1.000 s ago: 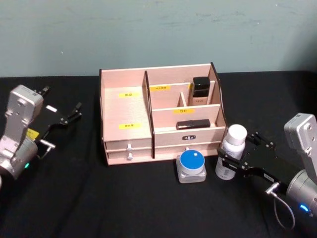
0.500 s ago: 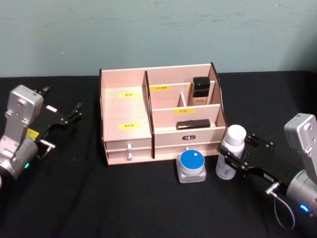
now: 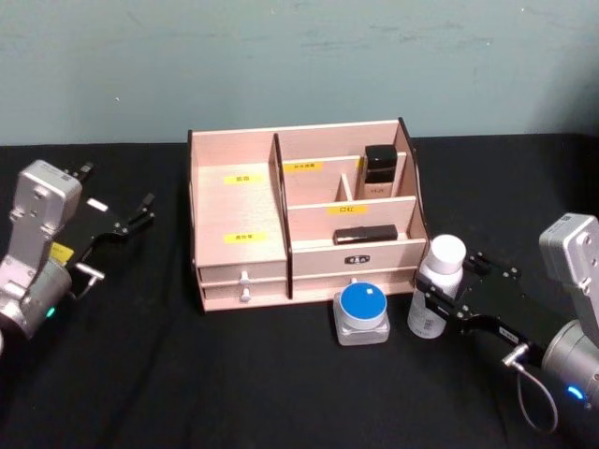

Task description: Pick up the facial cleanser and watermelon frost from the table and place them into the tiered storage box.

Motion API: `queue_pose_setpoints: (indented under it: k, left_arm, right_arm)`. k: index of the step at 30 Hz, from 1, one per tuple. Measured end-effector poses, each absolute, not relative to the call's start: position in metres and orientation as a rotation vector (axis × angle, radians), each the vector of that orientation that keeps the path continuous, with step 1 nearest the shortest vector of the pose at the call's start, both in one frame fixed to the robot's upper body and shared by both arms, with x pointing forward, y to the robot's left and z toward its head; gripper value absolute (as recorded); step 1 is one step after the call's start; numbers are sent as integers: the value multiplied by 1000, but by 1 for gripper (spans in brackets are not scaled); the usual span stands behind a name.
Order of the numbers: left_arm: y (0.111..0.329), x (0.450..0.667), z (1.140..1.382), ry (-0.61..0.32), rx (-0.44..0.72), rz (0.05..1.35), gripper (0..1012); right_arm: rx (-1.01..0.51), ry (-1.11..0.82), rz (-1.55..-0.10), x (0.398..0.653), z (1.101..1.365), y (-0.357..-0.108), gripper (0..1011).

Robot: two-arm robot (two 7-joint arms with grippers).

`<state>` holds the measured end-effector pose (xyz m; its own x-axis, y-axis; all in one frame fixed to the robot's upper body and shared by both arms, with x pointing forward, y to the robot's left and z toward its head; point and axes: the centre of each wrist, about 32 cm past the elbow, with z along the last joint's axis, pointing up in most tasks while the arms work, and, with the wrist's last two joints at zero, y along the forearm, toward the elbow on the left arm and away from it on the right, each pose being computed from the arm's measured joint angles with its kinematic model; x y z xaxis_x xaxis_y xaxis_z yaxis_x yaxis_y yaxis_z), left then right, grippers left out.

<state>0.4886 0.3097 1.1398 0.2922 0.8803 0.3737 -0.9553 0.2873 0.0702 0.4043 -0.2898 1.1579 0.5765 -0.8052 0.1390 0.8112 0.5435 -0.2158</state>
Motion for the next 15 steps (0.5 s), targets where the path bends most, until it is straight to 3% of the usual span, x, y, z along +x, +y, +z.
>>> queue_pose_setpoints:
  k: [15]
  left_arm:
    - [310,489,1140,-285,304,1248,1001]
  right_arm:
    - [-225,-72,-922,395,1179,-298,593]
